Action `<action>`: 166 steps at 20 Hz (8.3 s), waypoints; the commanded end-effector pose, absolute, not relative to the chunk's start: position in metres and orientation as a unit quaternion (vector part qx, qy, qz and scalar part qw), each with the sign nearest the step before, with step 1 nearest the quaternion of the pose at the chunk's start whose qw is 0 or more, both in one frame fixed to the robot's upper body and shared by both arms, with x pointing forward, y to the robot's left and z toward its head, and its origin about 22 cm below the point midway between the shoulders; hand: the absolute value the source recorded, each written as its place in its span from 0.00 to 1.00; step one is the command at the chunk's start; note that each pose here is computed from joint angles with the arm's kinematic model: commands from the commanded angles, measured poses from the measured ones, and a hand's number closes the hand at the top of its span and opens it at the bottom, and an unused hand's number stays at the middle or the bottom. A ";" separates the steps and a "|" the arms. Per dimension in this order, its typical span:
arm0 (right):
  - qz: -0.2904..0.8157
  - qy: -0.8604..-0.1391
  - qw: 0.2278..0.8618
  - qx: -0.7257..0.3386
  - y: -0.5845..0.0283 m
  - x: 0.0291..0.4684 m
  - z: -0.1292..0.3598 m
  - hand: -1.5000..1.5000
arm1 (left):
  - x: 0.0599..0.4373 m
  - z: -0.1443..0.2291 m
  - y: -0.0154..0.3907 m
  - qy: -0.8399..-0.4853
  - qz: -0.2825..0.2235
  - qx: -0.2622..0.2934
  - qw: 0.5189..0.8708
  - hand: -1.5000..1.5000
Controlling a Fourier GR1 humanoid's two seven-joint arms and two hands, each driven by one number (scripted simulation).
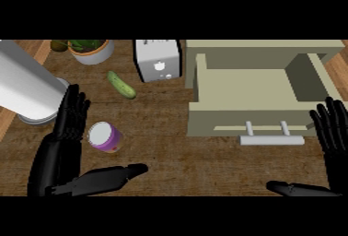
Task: Pick up the can, place it into the drawer and close the drawer
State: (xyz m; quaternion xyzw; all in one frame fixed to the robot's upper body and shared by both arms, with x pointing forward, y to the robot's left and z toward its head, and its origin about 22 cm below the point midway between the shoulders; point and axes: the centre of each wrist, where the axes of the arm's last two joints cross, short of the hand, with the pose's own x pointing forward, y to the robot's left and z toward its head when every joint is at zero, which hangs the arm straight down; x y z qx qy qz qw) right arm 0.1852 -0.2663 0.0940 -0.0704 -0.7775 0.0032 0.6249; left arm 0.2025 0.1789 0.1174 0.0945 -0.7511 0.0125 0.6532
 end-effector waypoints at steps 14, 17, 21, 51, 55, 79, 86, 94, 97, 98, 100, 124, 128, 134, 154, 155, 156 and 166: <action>0.004 -0.779 0.624 -0.070 -0.287 0.162 0.076 0.00 | 0.216 0.108 0.218 -0.730 0.044 0.105 0.674 0.00; 0.009 -0.782 0.619 -0.074 -0.285 0.168 0.078 0.00 | 0.234 0.081 0.222 -0.726 0.052 0.106 0.678 0.00; 0.005 -0.778 0.622 -0.088 -0.279 0.162 0.092 0.00 | 0.225 0.047 0.220 -0.723 0.053 0.117 0.678 0.00; 0.001 -0.776 0.625 -0.078 -0.299 0.169 0.061 0.00 | 0.226 -0.057 0.265 -0.703 0.067 0.148 0.692 0.00; 0.012 -0.781 0.619 -0.077 -0.303 0.154 0.073 0.00 | 0.228 -0.064 0.279 -0.698 0.062 0.155 0.696 0.00; 0.005 -0.785 0.615 -0.070 -0.298 0.162 0.096 0.00 | 0.230 -0.112 0.284 -0.680 0.083 0.143 0.714 0.00; 0.002 -0.783 0.617 -0.078 -0.305 0.167 0.084 0.00 | 0.259 -0.105 0.265 -0.677 0.083 0.127 0.720 0.00; 0.003 -0.783 0.617 -0.080 -0.302 0.138 0.082 0.00 | 0.276 -0.119 0.252 -0.679 0.077 0.114 0.721 0.00; 0.002 -0.787 0.613 -0.067 -0.304 0.156 0.079 0.00 | 0.274 -0.119 0.248 -0.688 0.065 0.110 0.715 0.00; -0.002 -0.786 0.615 -0.070 -0.299 0.142 0.100 0.00 | 0.279 -0.092 0.274 -0.688 0.065 0.106 0.715 0.00; -0.001 -0.786 0.613 -0.078 -0.302 0.151 0.096 0.00 | 0.290 -0.115 0.244 -0.694 0.071 0.104 0.709 0.00; -0.018 -0.784 0.617 -0.072 -0.301 0.124 0.088 0.00 | 0.301 -0.046 0.291 -0.740 0.051 0.027 0.670 1.00; -0.010 -0.793 0.605 -0.079 -0.296 0.139 0.080 0.00 | 0.291 -0.016 0.234 -0.752 0.030 0.008 0.659 1.00; -0.021 -0.792 0.605 -0.077 -0.303 0.120 0.089 0.00 | 0.324 0.030 0.199 -0.772 -0.009 -0.003 0.636 1.00; -0.022 -0.796 0.599 -0.079 -0.299 0.143 0.099 0.00 | 0.374 0.204 0.061 -0.794 -0.072 -0.023 0.603 1.00; -0.021 -0.792 0.606 -0.078 -0.292 0.145 0.104 0.00 | 0.383 0.177 0.059 -0.793 -0.068 -0.015 0.605 1.00; -0.026 -0.799 0.596 -0.081 -0.302 0.150 0.099 0.00 | 0.374 0.218 0.064 -0.795 -0.071 -0.030 0.602 1.00; -0.010 -0.792 0.606 -0.080 -0.308 0.150 0.092 0.00 | 0.398 0.238 0.002 -0.782 -0.080 -0.002 0.618 1.00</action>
